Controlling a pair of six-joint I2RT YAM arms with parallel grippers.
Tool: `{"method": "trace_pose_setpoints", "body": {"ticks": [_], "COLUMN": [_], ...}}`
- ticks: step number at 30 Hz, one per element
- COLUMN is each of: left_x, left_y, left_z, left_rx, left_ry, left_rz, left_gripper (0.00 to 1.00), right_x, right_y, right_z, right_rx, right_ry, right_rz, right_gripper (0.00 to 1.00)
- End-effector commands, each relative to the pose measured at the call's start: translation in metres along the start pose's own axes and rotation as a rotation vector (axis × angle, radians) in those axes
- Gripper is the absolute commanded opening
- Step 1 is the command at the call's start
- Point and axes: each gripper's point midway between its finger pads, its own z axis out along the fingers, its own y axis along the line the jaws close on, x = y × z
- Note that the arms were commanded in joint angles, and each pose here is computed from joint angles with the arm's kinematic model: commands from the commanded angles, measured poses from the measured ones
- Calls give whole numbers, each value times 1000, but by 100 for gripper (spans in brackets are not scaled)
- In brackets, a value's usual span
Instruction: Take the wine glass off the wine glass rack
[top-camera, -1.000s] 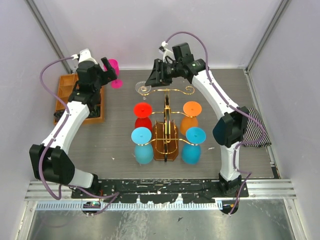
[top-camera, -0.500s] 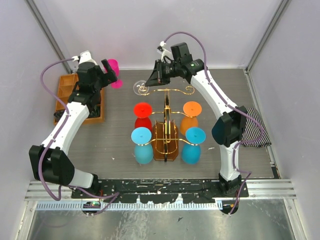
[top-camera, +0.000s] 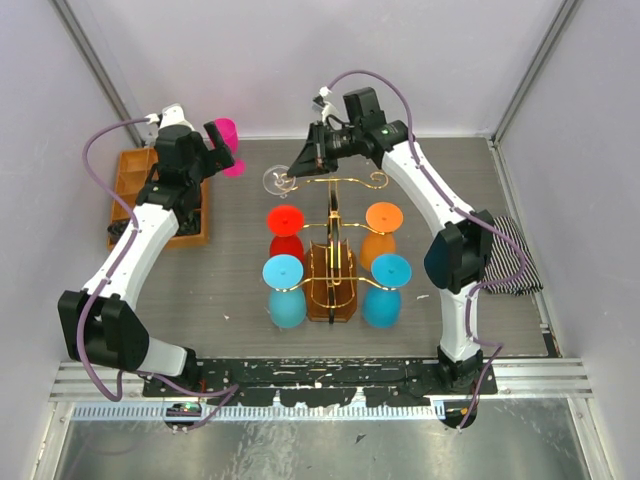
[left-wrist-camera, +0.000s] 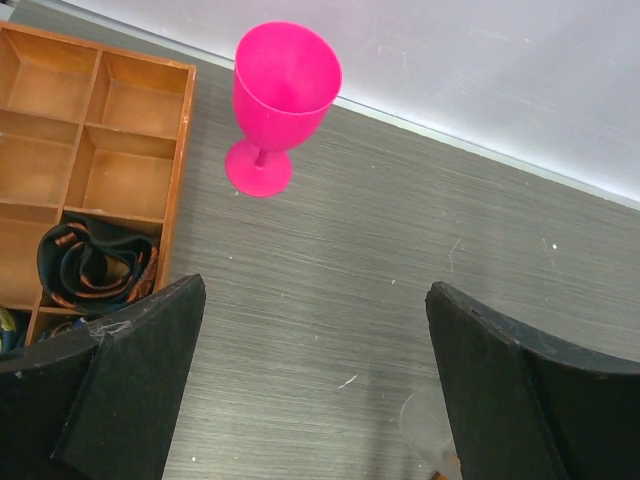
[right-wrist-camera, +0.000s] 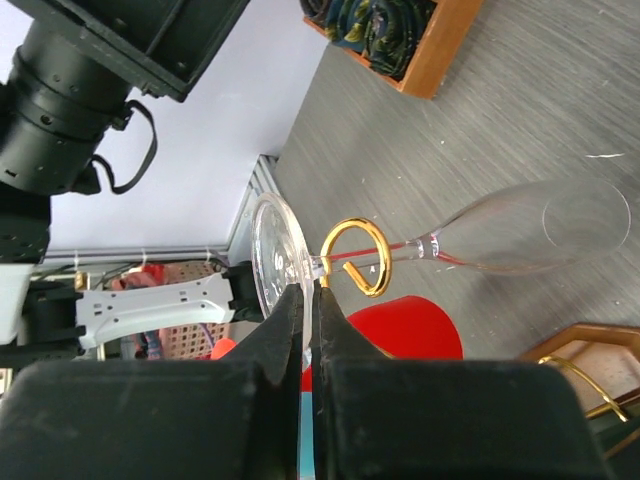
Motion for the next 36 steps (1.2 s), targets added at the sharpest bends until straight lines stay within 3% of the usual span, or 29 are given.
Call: {"method": "trace_pose_setpoints", "body": {"ticks": [1, 12, 21, 30, 36], "left_x": [-22, -19, -30, -57, -65], "left_y": [-7, -9, -34, -56, -69], "left_z": [-9, -9, -12, -23, -22], "left_rx": [14, 17, 119, 139, 155], "left_ry": [-44, -23, 22, 120, 242], "left_rz": [5, -25, -39, -44, -99], "left_gripper": [98, 98, 98, 98, 98], "right_x": [-1, -5, -61, -105, -75], "right_y": [56, 14, 21, 89, 147], "right_z": [-28, -64, -96, -131, -139], "right_rx": [-140, 36, 73, 55, 61], "right_ry": [-5, -23, -237, -477, -576], "right_rz": [-65, -39, -171, -578, -1016], "right_gripper": [1, 1, 0, 1, 1]}}
